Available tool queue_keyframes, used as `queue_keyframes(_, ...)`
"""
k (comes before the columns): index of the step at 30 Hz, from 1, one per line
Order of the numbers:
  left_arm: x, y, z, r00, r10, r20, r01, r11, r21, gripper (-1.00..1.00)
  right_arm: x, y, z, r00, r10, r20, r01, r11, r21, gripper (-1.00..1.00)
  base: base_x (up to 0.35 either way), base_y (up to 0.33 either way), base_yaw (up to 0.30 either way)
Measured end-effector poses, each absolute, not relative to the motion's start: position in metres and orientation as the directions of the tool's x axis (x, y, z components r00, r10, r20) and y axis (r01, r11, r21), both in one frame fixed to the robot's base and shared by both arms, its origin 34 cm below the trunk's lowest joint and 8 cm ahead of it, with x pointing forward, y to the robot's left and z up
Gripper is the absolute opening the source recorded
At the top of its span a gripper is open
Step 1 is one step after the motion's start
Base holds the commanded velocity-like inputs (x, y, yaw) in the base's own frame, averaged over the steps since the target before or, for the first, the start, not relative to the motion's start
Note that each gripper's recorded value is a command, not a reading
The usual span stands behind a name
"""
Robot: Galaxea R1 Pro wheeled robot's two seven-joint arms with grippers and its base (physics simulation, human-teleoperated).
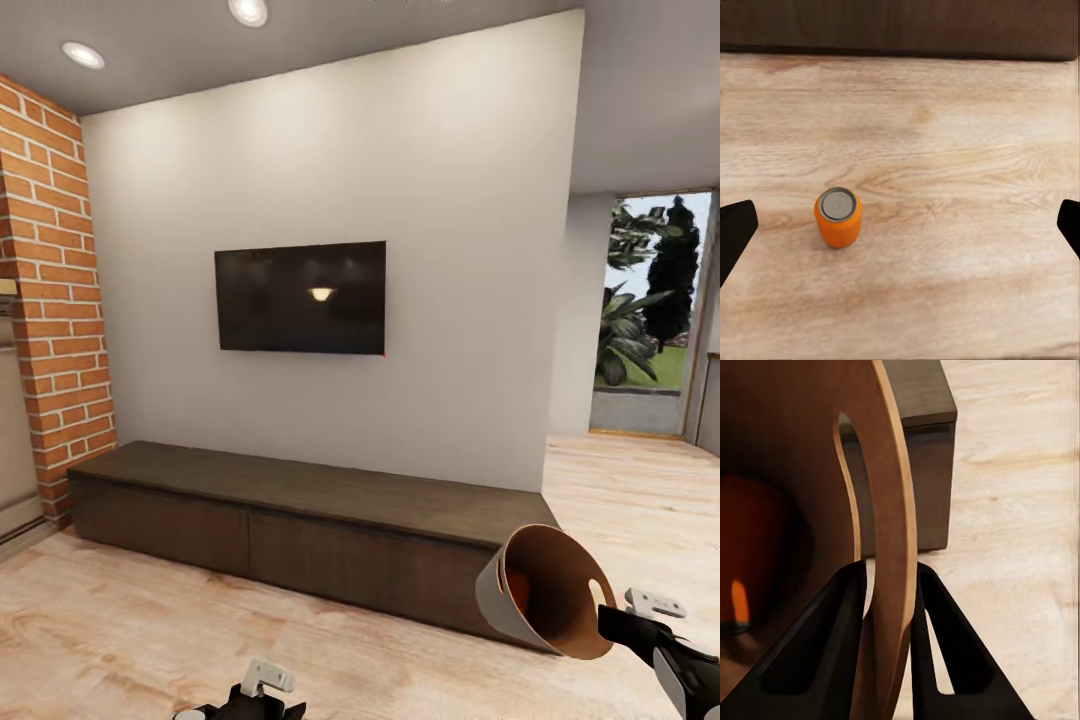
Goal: Put the three can of soda from the living room inside the tash can in the kitchen.
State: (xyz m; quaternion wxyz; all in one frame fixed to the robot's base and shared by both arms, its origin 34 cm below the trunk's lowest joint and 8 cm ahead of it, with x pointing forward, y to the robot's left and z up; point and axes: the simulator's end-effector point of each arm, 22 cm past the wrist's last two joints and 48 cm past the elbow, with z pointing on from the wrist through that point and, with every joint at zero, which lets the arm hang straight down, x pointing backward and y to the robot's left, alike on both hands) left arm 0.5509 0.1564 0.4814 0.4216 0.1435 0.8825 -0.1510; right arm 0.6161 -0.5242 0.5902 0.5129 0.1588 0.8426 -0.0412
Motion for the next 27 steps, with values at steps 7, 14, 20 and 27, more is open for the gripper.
queue_keyframes(7, 0.552, 0.156, 0.484, -0.598, 0.126, -0.791, 0.382, 0.913, -0.144, 1.0, 0.616, -0.525, 0.594, -0.414, 0.23, -0.881, 0.314, 0.944, 0.099, -1.0, 0.0, 0.281, -0.217)
queue_keyframes(14, 0.553, 0.155, 0.488, -0.593, 0.127, -0.795, 0.384, 0.913, -0.14, 1.0, 0.616, -0.526, 0.599, -0.405, 0.233, -0.884, 0.314, 0.944, 0.104, -1.0, 0.0, 0.26, -0.201)
queue_keyframes(20, 0.553, 0.155, 0.491, -0.588, 0.127, -0.799, 0.385, 0.913, -0.139, 1.0, 0.616, -0.526, 0.602, -0.399, 0.233, -0.887, 0.315, 0.943, 0.106, -1.0, 0.0, 0.229, -0.195)
queue_keyframes(27, 0.554, 0.155, 0.494, -0.582, 0.127, -0.803, 0.386, 0.913, -0.136, 1.0, 0.616, -0.527, 0.606, -0.39, 0.235, -0.89, 0.316, 0.942, 0.11, -1.0, 0.0, 0.227, -0.194)
